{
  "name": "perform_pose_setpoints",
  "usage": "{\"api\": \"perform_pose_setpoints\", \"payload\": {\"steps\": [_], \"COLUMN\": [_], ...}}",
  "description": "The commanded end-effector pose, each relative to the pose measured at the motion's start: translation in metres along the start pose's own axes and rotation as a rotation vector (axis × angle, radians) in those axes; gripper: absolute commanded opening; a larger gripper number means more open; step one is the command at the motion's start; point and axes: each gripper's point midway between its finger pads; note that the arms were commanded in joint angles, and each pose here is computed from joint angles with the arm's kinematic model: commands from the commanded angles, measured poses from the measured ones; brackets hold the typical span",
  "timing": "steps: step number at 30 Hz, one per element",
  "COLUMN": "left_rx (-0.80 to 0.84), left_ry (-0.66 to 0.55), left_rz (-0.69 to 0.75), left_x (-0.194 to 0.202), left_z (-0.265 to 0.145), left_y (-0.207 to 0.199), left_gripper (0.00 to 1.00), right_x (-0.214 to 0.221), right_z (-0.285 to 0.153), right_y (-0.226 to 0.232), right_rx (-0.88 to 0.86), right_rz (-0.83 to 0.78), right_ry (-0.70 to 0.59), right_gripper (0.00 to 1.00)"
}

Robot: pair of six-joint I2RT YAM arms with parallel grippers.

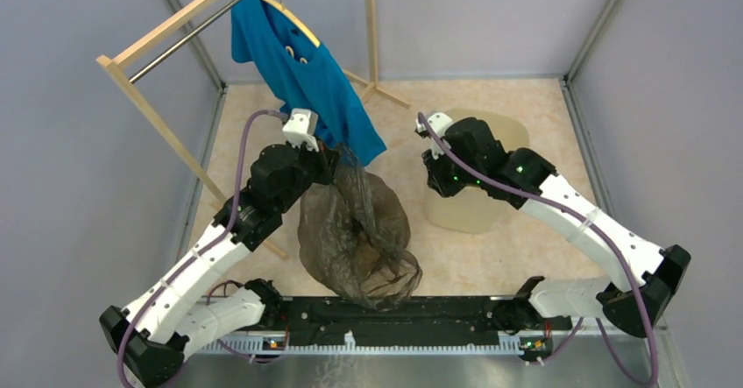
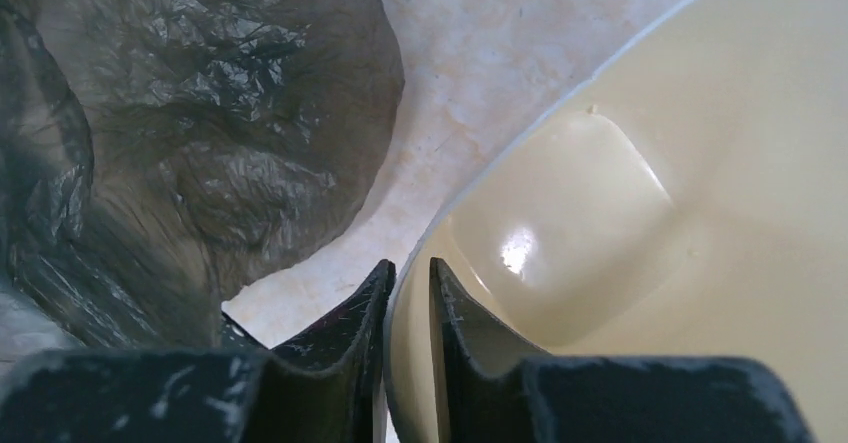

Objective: Put the trash bags into the trash bin

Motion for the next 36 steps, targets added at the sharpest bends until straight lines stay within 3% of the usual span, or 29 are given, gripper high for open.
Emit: {"api": "perform_pose_setpoints", "payload": {"steps": [1,11,17,21,25,27,28,36], "left_rx": [0.037,0.091,0.172,0.206,0.225,0.240,0.247,0.328], "left_ry": [-0.066,-0.130,-0.214,-0.267,-0.324,-0.354,-0.371,-0.384], "left_rz": [-0.122,-0.145,-0.159,-0.161,-0.162,-0.161,-0.166,-0.175], "left_x": [-0.032,-0.065,-0.097,-0.118,-0.139,-0.149,-0.154,-0.167], "left_z": [-0.016,-0.044,-0.068,-0.076,-0.080,-0.080,-0.080,-0.071], "left_y": [-0.011,-0.020,-0.034,-0.040,-0.044,-0.048,-0.049,-0.067], "left_gripper": [0.00,0.00,0.00,0.00,0.00,0.00,0.00,0.00], "right_x": [0.006,-0.021,-0.085,-0.108,-0.113,-0.110,-0.114,-0.122], "right_z": [0.002,-0.038,-0.082,-0.091,-0.086,-0.091,-0.094,-0.078], "right_y": [0.003,-0.014,-0.013,0.025,0.100,0.139,0.151,0.159], "right_rx": [-0.003,0.085,0.141,-0.014,-0.352,-0.540,-0.597,-0.604], "right_rz": [0.009,0.005,-0.029,-0.026,0.021,0.015,0.010,0.161], "right_ry": [0.015,-0.106,-0.192,-0.269,-0.318,-0.353,-0.395,-0.522], "right_gripper": [0.24,0.63,0.67,0.73,0.80,0.97,0.99,0.99]}}
Point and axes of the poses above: each gripper's point midway between its finger pads, its own z axis out along the fingers, its own y axis along the line the jaws close on, x = y × z, and after that the axes turned 7 degrees about z, right-handed
